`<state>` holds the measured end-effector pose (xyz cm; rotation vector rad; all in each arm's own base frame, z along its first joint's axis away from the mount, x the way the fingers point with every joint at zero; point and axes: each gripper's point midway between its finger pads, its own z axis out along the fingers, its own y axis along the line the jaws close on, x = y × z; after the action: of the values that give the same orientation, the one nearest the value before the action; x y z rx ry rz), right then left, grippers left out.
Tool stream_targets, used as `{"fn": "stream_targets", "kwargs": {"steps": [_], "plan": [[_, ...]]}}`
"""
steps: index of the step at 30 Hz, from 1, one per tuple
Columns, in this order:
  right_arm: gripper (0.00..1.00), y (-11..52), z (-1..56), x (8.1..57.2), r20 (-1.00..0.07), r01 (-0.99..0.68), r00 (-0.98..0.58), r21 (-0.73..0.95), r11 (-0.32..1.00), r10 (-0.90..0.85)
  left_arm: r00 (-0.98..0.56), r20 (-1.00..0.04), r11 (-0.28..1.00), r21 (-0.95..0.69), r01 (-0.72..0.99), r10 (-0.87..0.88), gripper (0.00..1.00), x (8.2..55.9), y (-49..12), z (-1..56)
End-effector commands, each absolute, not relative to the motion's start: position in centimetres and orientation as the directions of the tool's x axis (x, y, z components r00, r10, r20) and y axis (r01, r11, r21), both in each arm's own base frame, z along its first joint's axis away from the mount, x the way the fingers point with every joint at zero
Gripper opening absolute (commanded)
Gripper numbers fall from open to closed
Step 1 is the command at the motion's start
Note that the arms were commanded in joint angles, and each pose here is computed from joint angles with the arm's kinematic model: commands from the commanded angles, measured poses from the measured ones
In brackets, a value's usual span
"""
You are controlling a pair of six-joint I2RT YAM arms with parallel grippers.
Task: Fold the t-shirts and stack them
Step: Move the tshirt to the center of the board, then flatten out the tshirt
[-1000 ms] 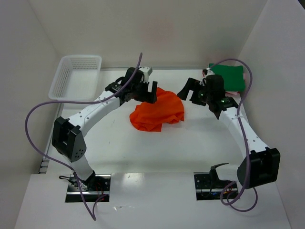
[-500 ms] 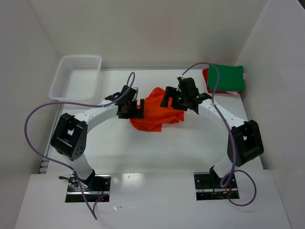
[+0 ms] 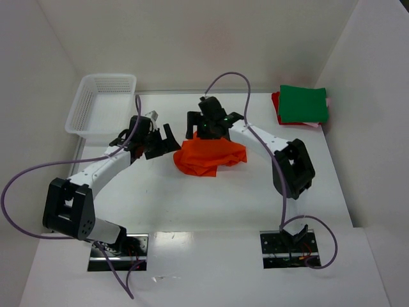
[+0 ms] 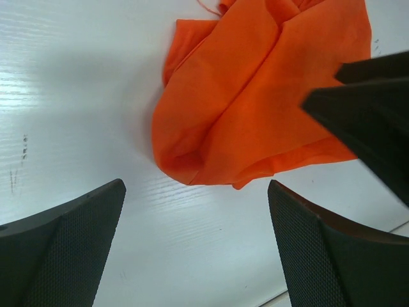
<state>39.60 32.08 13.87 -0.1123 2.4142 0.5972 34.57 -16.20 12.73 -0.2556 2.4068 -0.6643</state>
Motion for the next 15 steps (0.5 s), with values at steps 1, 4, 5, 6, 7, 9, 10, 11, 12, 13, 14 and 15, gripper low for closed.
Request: {"fn": "stream_targets", "kwargs": {"steps": [1, 4, 5, 6, 7, 9, 10, 11, 12, 13, 14, 15], "plan": [[0.93, 32.5, 11.8, 39.8, -0.593, -0.203, -0.805, 0.268, 0.942, -0.005, -0.792, -0.505, 0.825, -0.565, 0.002, -0.343, 1.0, 34.6, -16.6, 12.9], [0.93, 33.3, 10.7, 39.6, -0.586, -0.216, -0.809, 0.235, 0.948, -0.039, -0.804, -0.476, 0.831, -0.555, -0.039, -0.356, 1.0, 34.3, -15.6, 11.8], [0.91, 33.3, 10.0, 39.6, -0.577, -0.214, -0.815, 0.229, 0.95, -0.044, -0.814, -0.461, 0.833, -0.55, -0.051, -0.354, 1.0, 33.8, -15.5, 11.3], [0.89, 33.5, 10.0, 39.4, -0.582, -0.216, -0.811, 0.22, 0.951, -0.049, -0.809, -0.461, 0.833, -0.55, -0.062, -0.365, 1.0, 34.0, -15.1, 11.3], [0.89, 33.6, 9.5, 39.3, -0.581, -0.216, -0.811, 0.205, 0.955, -0.059, -0.804, -0.468, 0.835, -0.547, -0.062, -0.366, 1.0, 34.0, -14.6, 11.5], [0.8, 33.3, 9.3, 39.6, -0.586, -0.202, -0.808, 0.183, 0.962, -0.058, -0.804, -0.468, 0.835, -0.547, -0.062, -0.366, 1.0, 33.8, -14.6, 11.8], [0.75, 33.2, 9.6, 39.8, -0.592, -0.196, -0.804, 0.175, 0.965, -0.056, -0.8, -0.469, 0.834, -0.547, -0.069, -0.374, 1.0, 33.7, -14.2, 11.8], [0.67, 33.2, 9.2, 39.8, -0.586, -0.195, -0.808, 0.171, 0.966, -0.059, -0.8, -0.469, 0.834, -0.547, -0.069, -0.374, 1.0, 33.7, -14.2, 11.8], [0.61, 33.2, 9.2, 39.8, -0.586, -0.195, -0.808, 0.171, 0.966, -0.059, -0.803, -0.466, 0.831, -0.552, -0.065, -0.372, 1.0, 33.6, -14.3, 11.8], [0.52, 33.2, 9.2, 39.8, -0.586, -0.195, -0.808, 0.171, 0.966, -0.059, -0.803, -0.466, 0.831, -0.552, -0.064, -0.372, 1.0, 33.6, -14.3, 11.8], [0.42, 33.3, 9.0, 40.0, -0.586, -0.195, -0.808, 0.171, 0.966, -0.059, -0.803, -0.466, 0.831, -0.552, -0.064, -0.372, 1.0, 33.6, -14.3, 11.8], [0.23, 32.9, 8.9, 39.9, -0.582, -0.171, -0.812, 0.159, 0.972, -0.048, -0.81, -0.455, 0.828, -0.556, -0.064, -0.369, 1.0, 33.6, -14.5, 11.6]]}}
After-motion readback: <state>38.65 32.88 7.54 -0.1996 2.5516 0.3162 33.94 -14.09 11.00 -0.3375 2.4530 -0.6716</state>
